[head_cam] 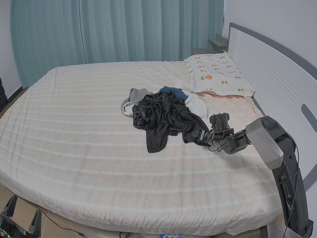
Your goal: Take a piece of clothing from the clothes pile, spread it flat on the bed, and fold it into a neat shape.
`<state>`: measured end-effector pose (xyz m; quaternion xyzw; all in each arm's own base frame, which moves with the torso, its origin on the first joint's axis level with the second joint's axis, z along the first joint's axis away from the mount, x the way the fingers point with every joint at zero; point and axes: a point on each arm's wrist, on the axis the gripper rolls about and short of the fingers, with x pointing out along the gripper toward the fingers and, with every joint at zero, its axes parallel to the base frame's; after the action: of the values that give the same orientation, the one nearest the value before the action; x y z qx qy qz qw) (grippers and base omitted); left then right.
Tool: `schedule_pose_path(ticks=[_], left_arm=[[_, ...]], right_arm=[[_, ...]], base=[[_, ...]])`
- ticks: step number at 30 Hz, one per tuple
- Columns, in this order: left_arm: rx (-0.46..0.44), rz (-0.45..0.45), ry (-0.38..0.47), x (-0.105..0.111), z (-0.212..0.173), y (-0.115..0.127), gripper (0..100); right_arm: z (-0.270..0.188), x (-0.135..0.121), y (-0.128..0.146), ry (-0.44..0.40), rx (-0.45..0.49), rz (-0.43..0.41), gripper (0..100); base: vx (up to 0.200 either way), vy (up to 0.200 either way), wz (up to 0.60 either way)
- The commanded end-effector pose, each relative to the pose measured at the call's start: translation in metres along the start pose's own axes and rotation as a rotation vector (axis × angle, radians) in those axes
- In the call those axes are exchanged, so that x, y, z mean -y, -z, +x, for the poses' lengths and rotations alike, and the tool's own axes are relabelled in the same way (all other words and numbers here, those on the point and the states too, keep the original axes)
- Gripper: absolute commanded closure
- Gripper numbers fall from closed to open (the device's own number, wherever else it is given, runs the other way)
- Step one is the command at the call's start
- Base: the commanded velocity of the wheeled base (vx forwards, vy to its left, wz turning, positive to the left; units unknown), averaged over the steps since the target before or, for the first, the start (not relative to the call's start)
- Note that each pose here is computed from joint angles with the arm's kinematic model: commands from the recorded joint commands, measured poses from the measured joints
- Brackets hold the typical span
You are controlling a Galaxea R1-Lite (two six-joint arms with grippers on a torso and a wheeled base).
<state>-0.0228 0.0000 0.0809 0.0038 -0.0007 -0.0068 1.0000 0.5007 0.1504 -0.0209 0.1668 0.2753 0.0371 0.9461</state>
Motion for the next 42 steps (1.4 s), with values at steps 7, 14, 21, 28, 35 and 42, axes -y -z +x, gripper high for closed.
schedule_pose_path(ticks=[7,14,21,28,35,42], left_arm=[[-0.001,0.0,0.0,0.0,0.0,0.005,0],[-0.003,0.002,0.002,0.0,0.0,0.005,0],[-0.003,-0.003,-0.001,0.0,0.0,0.005,0],[0.0,0.0,-0.001,0.0,0.0,0.005,0],[0.043,-0.018,-0.003,0.0,-0.002,-0.003,0],[0.055,-0.278,0.029,-0.001,0.025,-0.119,0]], right_arm=[[0.006,-0.003,0.004,-0.009,0.003,0.018,100],[-0.001,-0.009,0.0,-0.021,0.01,0.019,100],[-0.039,-0.01,-0.006,-0.053,-0.063,0.088,100],[-0.084,0.009,0.002,-0.109,-0.103,0.116,100],[-0.14,0.021,0.011,-0.184,-0.094,0.124,100],[-0.204,0.02,0.004,-0.32,-0.088,0.157,100]], base=[[0.0,0.0,0.0],[0.0,0.0,0.0],[0.0,0.0,0.0],[0.0,0.0,0.0],[0.0,0.0,0.0],[0.0,0.0,0.0]])
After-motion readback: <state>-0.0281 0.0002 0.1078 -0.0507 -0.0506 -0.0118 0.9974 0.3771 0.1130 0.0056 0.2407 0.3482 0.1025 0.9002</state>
